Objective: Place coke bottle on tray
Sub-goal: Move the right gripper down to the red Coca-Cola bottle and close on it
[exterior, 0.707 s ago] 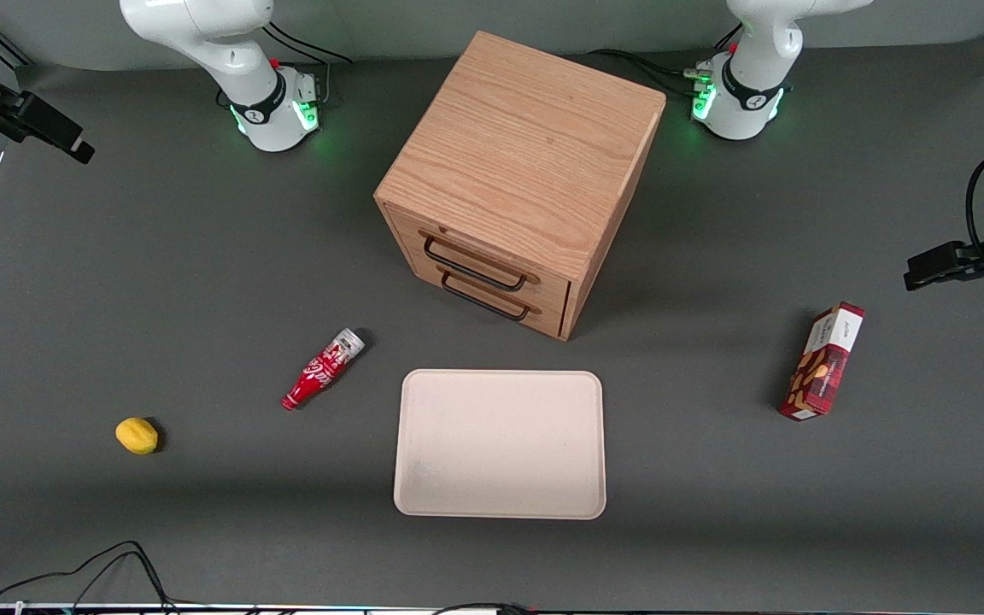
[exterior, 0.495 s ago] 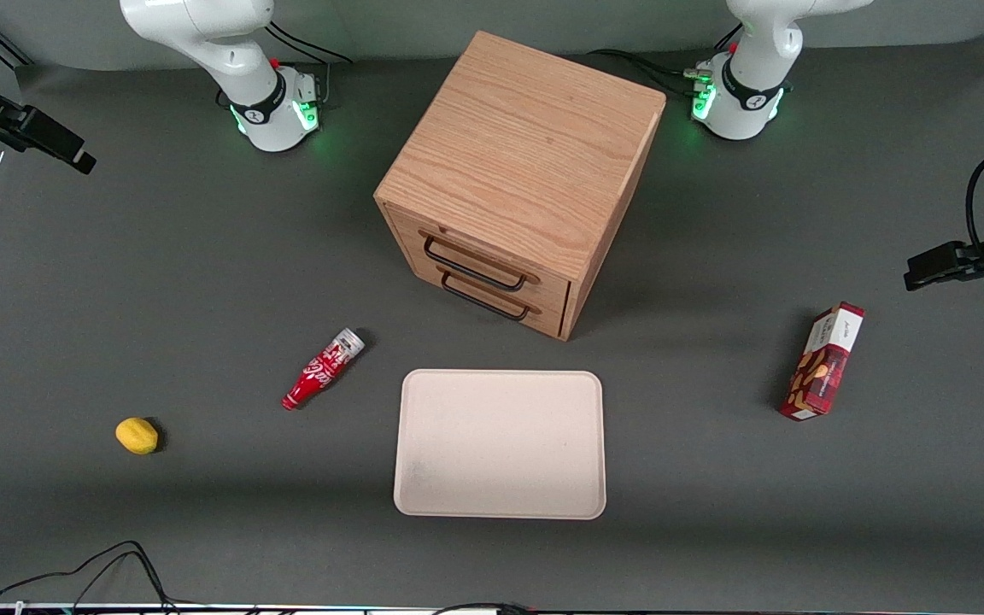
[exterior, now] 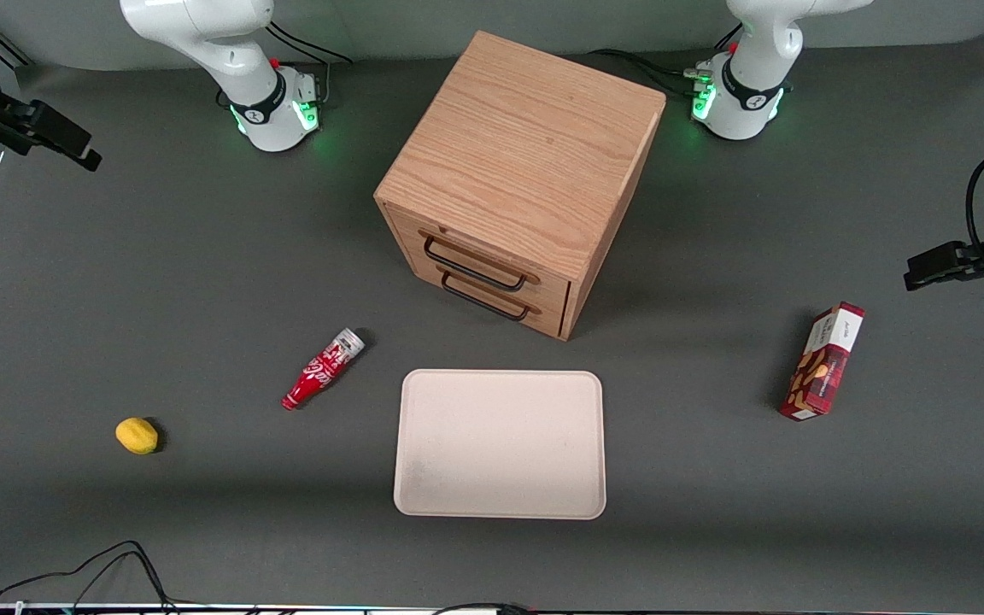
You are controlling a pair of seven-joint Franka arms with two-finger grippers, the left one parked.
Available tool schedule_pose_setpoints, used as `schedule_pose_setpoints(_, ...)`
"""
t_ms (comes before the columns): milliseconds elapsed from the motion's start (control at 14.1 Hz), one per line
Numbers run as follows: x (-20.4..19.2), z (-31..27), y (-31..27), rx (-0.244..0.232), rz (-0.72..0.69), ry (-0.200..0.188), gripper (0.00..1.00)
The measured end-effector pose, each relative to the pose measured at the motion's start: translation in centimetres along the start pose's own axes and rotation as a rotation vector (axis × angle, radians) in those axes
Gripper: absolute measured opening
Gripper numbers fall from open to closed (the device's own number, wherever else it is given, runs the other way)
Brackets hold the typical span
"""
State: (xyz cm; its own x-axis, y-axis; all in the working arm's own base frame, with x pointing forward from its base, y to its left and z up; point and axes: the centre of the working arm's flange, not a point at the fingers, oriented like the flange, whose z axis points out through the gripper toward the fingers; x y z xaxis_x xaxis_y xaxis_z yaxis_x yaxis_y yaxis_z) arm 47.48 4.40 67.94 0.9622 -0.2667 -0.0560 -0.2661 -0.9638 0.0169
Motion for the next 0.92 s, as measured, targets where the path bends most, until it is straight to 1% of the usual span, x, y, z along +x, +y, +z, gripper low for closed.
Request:
schedule_pose_setpoints(141, 1.7, 1.9, -4.5, -0.002, 0.050, -0.004, 1.00)
schedule_pose_setpoints(212, 2.9, 3.4, -7.0, 0.005, 0.094, -0.015, 1.00)
schedule_pose_setpoints(354, 5.9, 7.7, -10.8, 0.026, 0.209, -0.051, 1.00)
schedule_pose_setpoints(495, 9.2, 13.7, -12.8, 0.030, 0.330, -0.094, 1.00)
schedule_pose_setpoints(636, 11.9, 21.3, -14.1, 0.021, 0.436, -0.129, 1.00)
schedule_pose_setpoints(778, 13.2, 29.5, -15.2, 0.012, 0.508, -0.157, 1.00)
schedule_pose_setpoints(919, 13.4, 35.7, -15.6, 0.011, 0.552, -0.168, 1.00)
